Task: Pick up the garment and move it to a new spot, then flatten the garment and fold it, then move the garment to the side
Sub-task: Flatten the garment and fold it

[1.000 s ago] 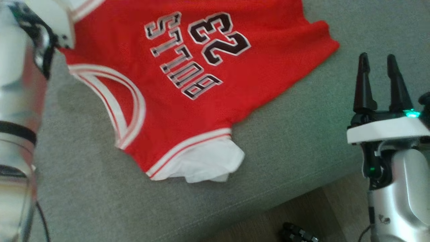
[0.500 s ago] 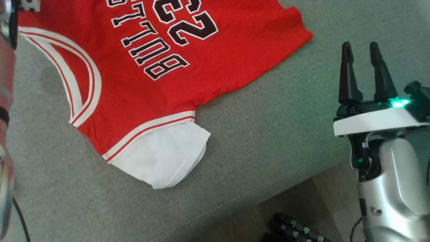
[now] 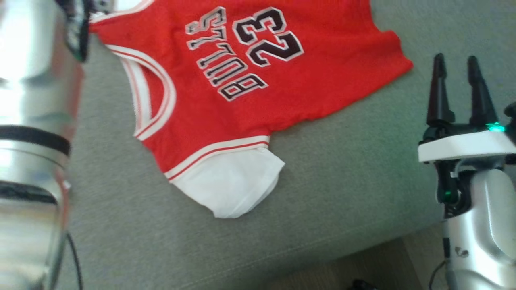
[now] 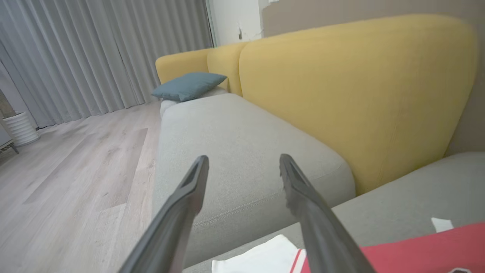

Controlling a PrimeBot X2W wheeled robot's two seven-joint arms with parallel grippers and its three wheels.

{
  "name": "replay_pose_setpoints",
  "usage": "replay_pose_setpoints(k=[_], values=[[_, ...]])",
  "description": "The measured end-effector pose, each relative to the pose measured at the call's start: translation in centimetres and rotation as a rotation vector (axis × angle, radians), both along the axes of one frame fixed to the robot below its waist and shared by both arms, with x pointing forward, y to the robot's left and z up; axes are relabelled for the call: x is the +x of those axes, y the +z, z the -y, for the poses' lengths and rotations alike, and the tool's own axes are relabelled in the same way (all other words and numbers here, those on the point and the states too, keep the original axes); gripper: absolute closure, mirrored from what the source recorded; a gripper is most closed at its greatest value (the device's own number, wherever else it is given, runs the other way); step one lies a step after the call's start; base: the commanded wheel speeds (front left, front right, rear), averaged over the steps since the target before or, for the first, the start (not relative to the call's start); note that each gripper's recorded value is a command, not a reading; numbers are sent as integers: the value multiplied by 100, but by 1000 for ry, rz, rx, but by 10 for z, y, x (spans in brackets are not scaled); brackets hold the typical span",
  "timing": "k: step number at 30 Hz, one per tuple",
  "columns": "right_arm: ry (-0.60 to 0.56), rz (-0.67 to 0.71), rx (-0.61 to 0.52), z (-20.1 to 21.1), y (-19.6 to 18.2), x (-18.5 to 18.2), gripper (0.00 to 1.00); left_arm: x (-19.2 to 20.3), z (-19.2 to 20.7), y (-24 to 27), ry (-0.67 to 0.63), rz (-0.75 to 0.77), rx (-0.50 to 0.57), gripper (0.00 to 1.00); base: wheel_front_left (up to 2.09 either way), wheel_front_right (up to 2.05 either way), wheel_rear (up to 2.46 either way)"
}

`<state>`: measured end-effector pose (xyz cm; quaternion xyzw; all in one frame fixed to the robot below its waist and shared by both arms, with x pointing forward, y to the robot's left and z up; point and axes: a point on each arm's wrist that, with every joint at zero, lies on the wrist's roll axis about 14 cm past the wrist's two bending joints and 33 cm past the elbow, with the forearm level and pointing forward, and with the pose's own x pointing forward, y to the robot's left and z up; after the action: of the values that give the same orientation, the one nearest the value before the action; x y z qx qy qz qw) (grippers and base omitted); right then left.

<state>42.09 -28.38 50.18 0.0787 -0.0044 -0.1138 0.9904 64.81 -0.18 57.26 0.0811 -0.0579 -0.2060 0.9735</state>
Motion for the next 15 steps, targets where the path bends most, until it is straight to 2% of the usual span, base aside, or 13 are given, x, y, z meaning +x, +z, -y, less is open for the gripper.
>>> replay_pose_setpoints(k=[4, 10, 15], values=[[30, 14, -8, -10, 8, 5, 0, -30, -8, 12, 1, 14, -76, 0, 0, 0, 0], [69, -28, -3, -28, -2, -10, 0, -84, -37, -6, 57, -55, -184, 0, 0, 0, 0], [95, 4, 42, -40, 4, -21, 0, -136, -55, -17, 108, -75, -259, 0, 0, 0, 0]])
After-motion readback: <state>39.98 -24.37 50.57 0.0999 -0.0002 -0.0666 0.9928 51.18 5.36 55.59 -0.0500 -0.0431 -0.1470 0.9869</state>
